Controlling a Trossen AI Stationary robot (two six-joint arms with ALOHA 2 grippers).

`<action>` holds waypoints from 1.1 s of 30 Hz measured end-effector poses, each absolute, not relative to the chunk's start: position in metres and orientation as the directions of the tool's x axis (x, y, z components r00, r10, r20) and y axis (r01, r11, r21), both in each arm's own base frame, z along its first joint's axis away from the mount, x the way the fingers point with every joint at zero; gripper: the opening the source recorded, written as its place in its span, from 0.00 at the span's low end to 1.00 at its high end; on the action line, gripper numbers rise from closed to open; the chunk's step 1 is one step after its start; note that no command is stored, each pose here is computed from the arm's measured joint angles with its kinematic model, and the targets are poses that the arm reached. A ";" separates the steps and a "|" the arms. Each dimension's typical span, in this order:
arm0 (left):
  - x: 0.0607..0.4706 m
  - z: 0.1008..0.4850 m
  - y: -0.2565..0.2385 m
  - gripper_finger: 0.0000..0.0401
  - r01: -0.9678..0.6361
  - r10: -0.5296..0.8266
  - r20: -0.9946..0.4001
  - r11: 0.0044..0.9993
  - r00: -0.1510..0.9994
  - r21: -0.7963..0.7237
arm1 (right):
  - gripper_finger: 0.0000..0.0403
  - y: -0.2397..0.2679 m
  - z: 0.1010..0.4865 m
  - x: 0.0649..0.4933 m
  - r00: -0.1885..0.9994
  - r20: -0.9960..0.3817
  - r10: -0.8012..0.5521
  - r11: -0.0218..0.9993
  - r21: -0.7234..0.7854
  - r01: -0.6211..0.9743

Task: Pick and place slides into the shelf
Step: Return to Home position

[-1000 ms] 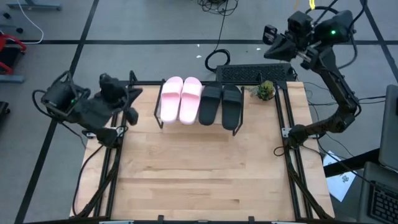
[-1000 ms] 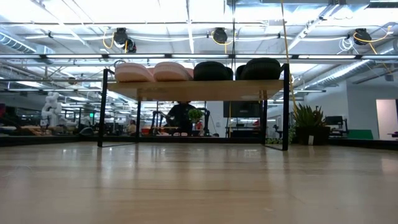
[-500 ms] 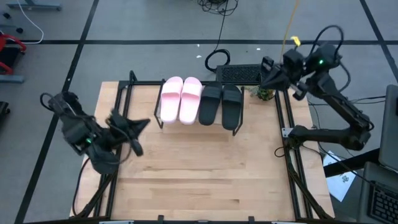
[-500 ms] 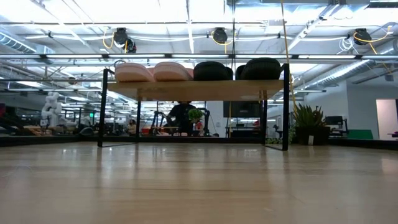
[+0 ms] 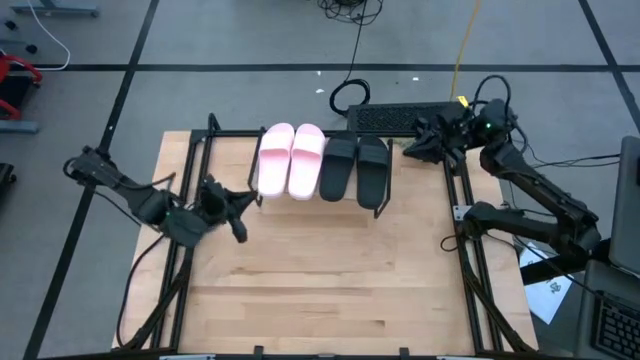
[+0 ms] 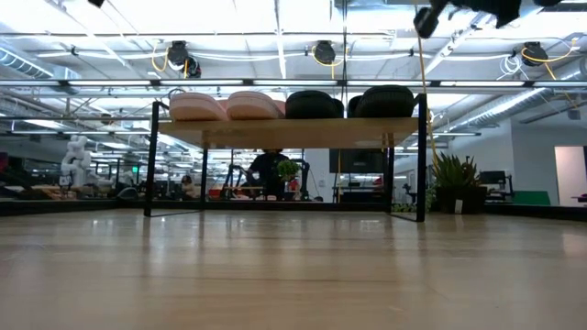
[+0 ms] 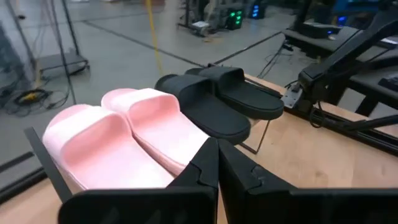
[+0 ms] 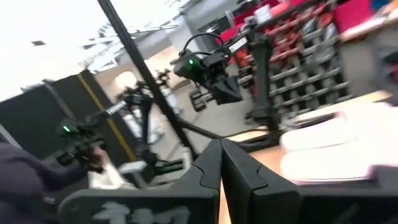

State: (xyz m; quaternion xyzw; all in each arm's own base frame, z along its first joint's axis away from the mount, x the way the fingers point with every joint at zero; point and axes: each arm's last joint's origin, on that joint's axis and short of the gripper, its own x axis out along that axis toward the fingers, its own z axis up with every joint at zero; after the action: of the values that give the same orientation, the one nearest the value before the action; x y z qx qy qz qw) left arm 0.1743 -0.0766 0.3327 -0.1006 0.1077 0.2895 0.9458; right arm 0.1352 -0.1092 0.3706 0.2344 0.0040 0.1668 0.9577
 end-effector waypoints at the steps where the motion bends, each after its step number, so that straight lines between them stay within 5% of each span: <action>1: 0.170 0.329 -0.071 0.00 -0.558 0.517 -0.253 0.820 0.817 -0.127 | 0.00 -0.111 0.367 0.133 0.949 0.070 0.307 0.853 0.423 -0.307; 7: 0.127 0.322 -0.038 0.00 -0.506 0.477 -0.187 0.845 0.859 -0.169 | 0.00 -0.122 0.373 0.108 0.965 0.083 0.249 0.909 0.324 -0.263; 12: 0.099 0.311 -0.024 0.00 -0.404 0.382 -0.132 0.875 0.915 -0.267 | 0.00 -0.120 0.375 0.092 0.927 0.027 0.374 0.865 0.352 -0.359; 33: 0.087 0.242 -0.013 0.00 -0.327 0.327 -0.042 0.911 0.944 -0.253 | 0.00 -0.142 0.309 0.116 0.926 0.056 0.374 0.884 0.282 -0.374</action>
State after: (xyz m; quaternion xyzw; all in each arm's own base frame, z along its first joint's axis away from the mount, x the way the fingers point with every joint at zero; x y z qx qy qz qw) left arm 0.0873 -0.0135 0.2420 -0.1292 -0.0005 0.1672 0.9774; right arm 0.1156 -0.1424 0.3094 0.1454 -0.0002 0.1925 0.9705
